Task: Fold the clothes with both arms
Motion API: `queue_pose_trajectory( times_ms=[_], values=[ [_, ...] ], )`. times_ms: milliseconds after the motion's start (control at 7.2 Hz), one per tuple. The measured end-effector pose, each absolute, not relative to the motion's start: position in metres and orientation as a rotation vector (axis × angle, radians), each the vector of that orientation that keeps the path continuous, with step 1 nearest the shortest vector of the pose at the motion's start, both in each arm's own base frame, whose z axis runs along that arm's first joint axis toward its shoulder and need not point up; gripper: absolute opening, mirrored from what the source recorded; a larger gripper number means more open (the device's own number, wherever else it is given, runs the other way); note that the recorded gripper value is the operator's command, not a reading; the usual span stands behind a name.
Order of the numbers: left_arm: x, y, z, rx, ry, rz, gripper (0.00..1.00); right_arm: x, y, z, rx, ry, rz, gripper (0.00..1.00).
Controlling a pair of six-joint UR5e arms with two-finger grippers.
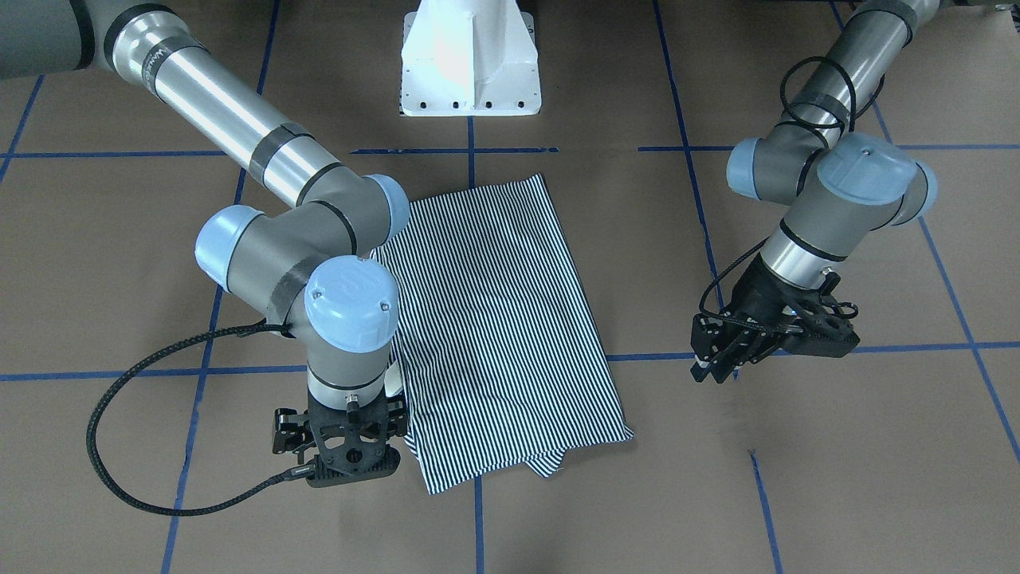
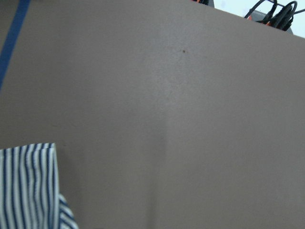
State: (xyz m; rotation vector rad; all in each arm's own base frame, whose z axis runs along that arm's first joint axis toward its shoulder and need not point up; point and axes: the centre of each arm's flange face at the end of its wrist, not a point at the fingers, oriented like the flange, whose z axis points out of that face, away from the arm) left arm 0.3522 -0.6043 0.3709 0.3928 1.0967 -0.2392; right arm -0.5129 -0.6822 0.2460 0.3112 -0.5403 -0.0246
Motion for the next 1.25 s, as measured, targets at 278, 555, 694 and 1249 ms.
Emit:
queue_pose_trajectory(
  times_ms=[278, 555, 694, 1249],
  values=[
    [0.353, -0.603, 0.370, 0.384, 1.105, -0.231, 0.40, -0.519, -0.612, 0.238, 0.276, -0.671, 0.131, 0.92],
    [0.353, -0.603, 0.369, 0.380, 1.107, -0.231, 0.40, -0.521, -0.520, 0.237, 0.194, -0.789, 0.314, 0.88],
    [0.353, -0.603, 0.369, 0.379, 1.107, -0.232, 0.40, -0.525, -0.473, 0.236, 0.147, -0.823, 0.402, 0.88],
    [0.353, -0.603, 0.369, 0.378, 1.107, -0.237, 0.40, -0.536, -0.360, 0.261, 0.032, -0.850, 0.582, 0.86]
  ],
)
